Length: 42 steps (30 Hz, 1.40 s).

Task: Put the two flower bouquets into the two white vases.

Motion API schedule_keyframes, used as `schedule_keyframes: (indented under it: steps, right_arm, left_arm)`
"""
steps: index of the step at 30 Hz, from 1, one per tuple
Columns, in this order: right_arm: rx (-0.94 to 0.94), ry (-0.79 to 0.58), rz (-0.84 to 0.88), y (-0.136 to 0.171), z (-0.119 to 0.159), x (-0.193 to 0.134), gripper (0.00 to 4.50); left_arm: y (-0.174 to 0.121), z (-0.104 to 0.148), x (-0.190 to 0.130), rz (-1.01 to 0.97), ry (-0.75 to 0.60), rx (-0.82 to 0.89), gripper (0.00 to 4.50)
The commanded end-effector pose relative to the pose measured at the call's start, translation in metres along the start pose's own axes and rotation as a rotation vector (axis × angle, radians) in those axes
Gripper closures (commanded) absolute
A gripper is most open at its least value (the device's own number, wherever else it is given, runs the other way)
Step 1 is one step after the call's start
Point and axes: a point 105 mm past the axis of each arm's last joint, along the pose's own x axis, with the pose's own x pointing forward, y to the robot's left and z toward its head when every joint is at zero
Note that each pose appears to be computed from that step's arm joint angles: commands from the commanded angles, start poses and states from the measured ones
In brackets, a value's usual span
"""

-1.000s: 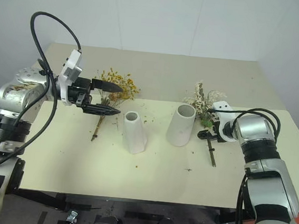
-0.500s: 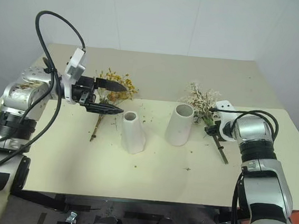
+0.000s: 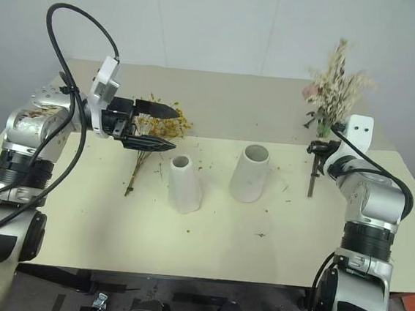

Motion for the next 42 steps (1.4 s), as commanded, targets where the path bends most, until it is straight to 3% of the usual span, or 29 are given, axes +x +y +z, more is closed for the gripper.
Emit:
schedule_keyframes:
  steps: [1, 7, 12, 19, 42]
  right_arm:
    - [0.001, -0.281, 0.062, 0.012, 0.055, -0.016, 4.28]
    - [0.077, -0.567, 0.183, 0.042, 0.111, -0.038, 4.28]
    - [0.136, -0.664, 0.274, 0.064, 0.13, -0.049, 4.28]
    - [0.142, -0.67, 0.354, 0.089, 0.121, -0.048, 4.28]
    - [0.098, -0.658, 0.47, 0.125, 0.101, -0.059, 4.28]
  left_arm:
    - [0.002, 0.019, -0.004, 0.006, -0.041, 0.059, 0.0]
    - [0.002, 0.019, -0.005, 0.007, -0.036, 0.058, 0.0]
    - [0.002, 0.018, -0.006, 0.01, -0.038, 0.051, 0.0]
    - [0.001, 0.016, -0.006, 0.015, -0.035, 0.035, 0.0]
    - [0.0, 0.013, -0.003, 0.001, -0.013, 0.014, 0.0]
